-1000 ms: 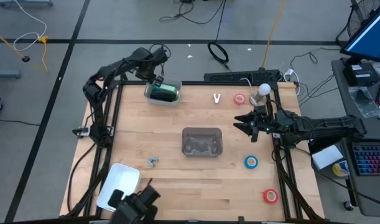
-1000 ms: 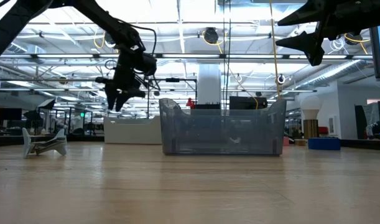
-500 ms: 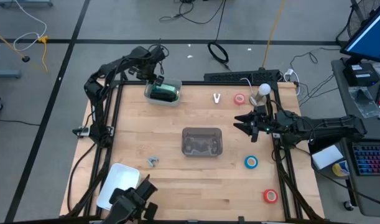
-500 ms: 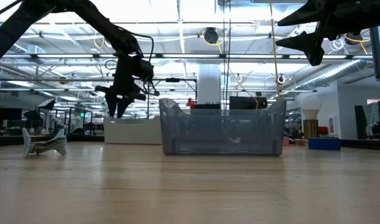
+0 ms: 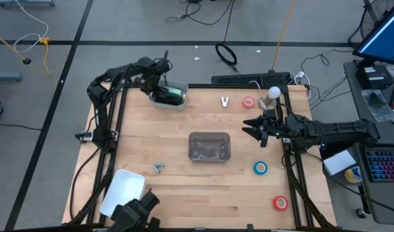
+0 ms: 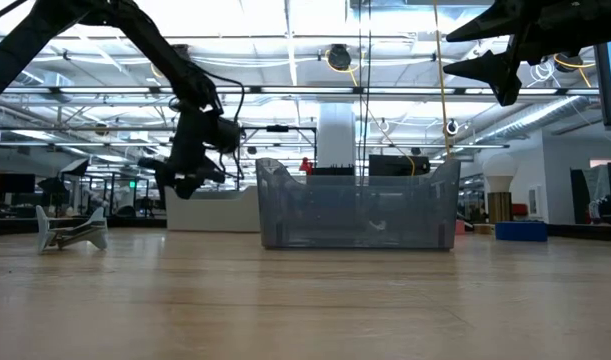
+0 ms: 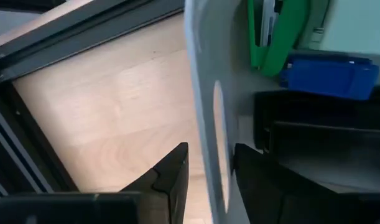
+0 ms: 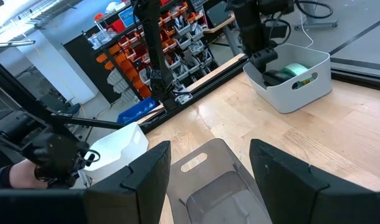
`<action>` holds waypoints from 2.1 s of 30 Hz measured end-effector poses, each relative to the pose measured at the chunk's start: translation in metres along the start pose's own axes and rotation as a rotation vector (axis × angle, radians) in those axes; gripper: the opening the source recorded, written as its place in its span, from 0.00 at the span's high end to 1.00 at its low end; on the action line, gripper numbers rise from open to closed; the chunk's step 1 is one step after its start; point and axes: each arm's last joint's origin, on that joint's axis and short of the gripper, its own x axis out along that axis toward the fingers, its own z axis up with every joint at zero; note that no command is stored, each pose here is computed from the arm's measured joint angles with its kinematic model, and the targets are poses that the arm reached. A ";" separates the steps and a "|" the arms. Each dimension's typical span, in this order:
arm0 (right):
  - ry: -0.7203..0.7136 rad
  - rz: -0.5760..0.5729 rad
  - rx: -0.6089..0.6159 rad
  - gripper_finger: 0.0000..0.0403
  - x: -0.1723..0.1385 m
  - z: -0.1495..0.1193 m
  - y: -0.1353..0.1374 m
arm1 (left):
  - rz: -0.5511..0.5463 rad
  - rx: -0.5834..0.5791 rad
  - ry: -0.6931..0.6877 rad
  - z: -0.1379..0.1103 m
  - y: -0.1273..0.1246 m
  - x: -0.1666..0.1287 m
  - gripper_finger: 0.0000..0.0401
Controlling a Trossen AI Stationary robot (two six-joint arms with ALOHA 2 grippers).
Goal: Pick and place Stapler, Stapler remover, tape
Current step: Adjust the gray bin
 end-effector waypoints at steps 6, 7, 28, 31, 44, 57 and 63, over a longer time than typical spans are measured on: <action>0.000 0.000 0.003 0.47 0.000 0.000 0.000 | 0.011 -0.046 0.024 -0.005 -0.003 0.005 0.88; 0.000 0.000 0.003 0.47 0.000 0.000 0.000 | 0.010 -0.053 0.024 -0.006 -0.004 0.005 0.93; 0.001 0.002 -0.043 0.47 0.000 0.000 0.000 | 0.162 -0.277 0.260 -0.040 -0.014 -0.004 0.94; 0.001 0.002 -0.049 0.47 0.000 0.000 0.000 | 0.174 -0.262 0.268 -0.045 -0.021 -0.005 0.94; 0.030 0.050 -0.049 0.47 0.000 -0.001 0.001 | 0.160 -0.234 0.264 -0.062 -0.051 -0.010 0.90; 0.042 0.071 -0.047 0.47 0.000 -0.001 0.002 | 0.191 -0.202 0.305 -0.065 -0.048 -0.012 0.48; 0.042 0.071 -0.046 0.47 0.000 -0.001 0.002 | 0.188 -0.201 0.276 -0.068 -0.043 -0.028 0.38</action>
